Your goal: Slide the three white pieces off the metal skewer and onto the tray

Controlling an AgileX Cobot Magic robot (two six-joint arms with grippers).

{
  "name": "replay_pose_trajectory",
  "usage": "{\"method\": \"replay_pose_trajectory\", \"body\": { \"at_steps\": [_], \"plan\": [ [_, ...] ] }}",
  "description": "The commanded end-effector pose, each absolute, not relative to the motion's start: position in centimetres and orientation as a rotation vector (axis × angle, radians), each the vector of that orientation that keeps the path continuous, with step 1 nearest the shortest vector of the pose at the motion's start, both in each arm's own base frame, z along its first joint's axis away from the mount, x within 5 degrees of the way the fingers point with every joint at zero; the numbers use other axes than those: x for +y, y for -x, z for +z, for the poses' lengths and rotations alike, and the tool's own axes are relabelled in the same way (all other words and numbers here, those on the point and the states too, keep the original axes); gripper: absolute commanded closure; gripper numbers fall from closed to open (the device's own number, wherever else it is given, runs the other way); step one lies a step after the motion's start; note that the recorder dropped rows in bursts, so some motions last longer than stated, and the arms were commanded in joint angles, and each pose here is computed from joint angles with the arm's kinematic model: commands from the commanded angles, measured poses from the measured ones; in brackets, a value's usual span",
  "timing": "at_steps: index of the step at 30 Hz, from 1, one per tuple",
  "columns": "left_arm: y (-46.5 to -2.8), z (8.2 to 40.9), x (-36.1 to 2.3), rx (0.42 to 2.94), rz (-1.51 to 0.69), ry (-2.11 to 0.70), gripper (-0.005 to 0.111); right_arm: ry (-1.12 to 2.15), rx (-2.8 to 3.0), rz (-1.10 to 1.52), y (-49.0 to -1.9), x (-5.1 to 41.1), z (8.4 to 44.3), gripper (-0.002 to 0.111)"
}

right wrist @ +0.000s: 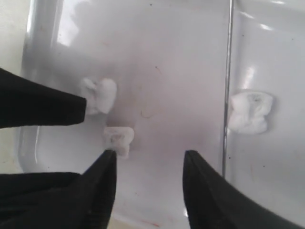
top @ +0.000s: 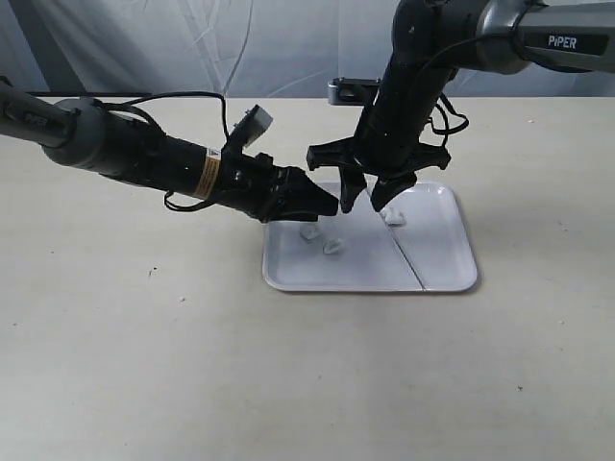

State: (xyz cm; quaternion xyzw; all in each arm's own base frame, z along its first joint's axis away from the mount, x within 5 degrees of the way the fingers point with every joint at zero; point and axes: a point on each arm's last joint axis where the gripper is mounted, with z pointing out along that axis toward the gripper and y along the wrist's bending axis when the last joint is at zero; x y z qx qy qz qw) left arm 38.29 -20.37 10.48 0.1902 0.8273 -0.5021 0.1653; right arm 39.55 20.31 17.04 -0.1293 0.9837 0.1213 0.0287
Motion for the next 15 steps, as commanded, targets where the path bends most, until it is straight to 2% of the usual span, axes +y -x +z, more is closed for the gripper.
{"method": "replay_pose_trajectory", "body": {
  "at_steps": [1, 9, 15],
  "plan": [
    [-38.3, 10.2, -20.1, 2.391, -1.397, -0.565, 0.058, 0.440, 3.063, 0.308, -39.3, 19.9, 17.0, 0.065],
    [-38.8, 10.9, -19.2, 2.378, -1.365, -0.608, 0.058, 0.460, 3.052, 0.279, -39.1, 19.6, 18.1, 0.065],
    [-39.2, 14.5, -17.2, 2.308, -1.359, -0.639, 0.058, 0.516, 3.005, 0.198, -38.6, 18.8, 20.8, 0.065]
  ]
}}
